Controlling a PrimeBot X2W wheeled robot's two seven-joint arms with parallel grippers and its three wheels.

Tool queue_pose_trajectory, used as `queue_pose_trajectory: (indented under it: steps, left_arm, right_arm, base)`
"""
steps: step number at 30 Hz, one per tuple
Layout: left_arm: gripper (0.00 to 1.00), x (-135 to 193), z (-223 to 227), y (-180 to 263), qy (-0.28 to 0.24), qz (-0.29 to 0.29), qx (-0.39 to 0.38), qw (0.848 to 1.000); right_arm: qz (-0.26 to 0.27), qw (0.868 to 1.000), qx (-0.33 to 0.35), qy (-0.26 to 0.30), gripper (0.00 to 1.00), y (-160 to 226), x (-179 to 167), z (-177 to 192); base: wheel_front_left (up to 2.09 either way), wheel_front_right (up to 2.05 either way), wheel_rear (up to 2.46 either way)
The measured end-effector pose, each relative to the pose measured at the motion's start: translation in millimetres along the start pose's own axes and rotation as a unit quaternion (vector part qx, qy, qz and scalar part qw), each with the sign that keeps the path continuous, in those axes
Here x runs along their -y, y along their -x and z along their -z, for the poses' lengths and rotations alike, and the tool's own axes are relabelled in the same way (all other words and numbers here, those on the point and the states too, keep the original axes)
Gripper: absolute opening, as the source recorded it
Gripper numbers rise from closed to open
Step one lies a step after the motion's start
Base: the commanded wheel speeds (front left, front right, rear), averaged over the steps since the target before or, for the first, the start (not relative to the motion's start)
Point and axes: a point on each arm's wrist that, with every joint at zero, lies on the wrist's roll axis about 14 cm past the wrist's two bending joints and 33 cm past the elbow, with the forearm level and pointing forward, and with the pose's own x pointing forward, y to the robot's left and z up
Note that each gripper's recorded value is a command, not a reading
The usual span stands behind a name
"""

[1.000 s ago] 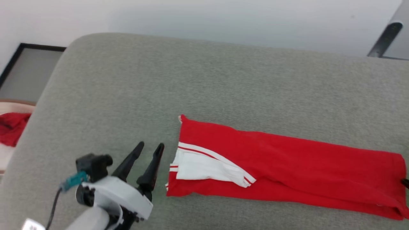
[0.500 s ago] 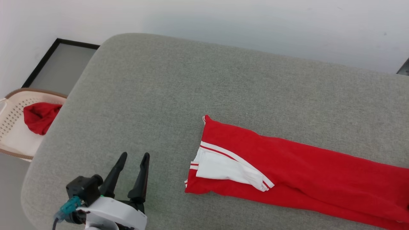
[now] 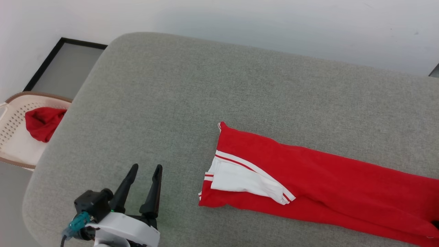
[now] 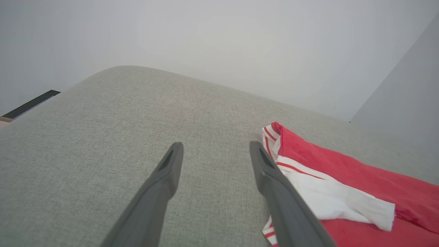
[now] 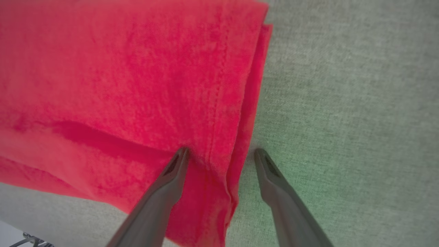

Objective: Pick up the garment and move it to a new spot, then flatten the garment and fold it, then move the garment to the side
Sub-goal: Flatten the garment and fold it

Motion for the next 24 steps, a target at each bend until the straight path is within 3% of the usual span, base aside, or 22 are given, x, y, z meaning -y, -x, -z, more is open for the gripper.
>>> queue_pose_trajectory:
  steps: [6,7,18,24]
  left_arm:
    - [1.00,-1,-1,-3,-0.002,-0.003,0.003,1.000]
    - [1.00,-1,-1,-4,-0.002,-0.003,0.004,1.000]
    - [1.00,-2,-1,-11,-0.018,0.000,0.004,1.000]
    - [1.00,4,-4,-19,-0.059,0.021,0.006,0.998]
  right_arm:
    - [0.002,1.000,0.004,-0.001,0.11,-3,1,-3]
    - [0.002,1.000,0.005,-0.002,0.00,-3,1,-3]
    - [-0.006,1.000,0.020,-0.014,0.00,-6,-3,-7]
    - [-0.002,0.998,0.046,-0.034,0.00,-1,5,-11]
  base:
    - [0.00,0.00,0.00]
    - [0.00,0.00,0.00]
    - [0.00,0.00,0.00]
    - [0.00,0.00,0.00]
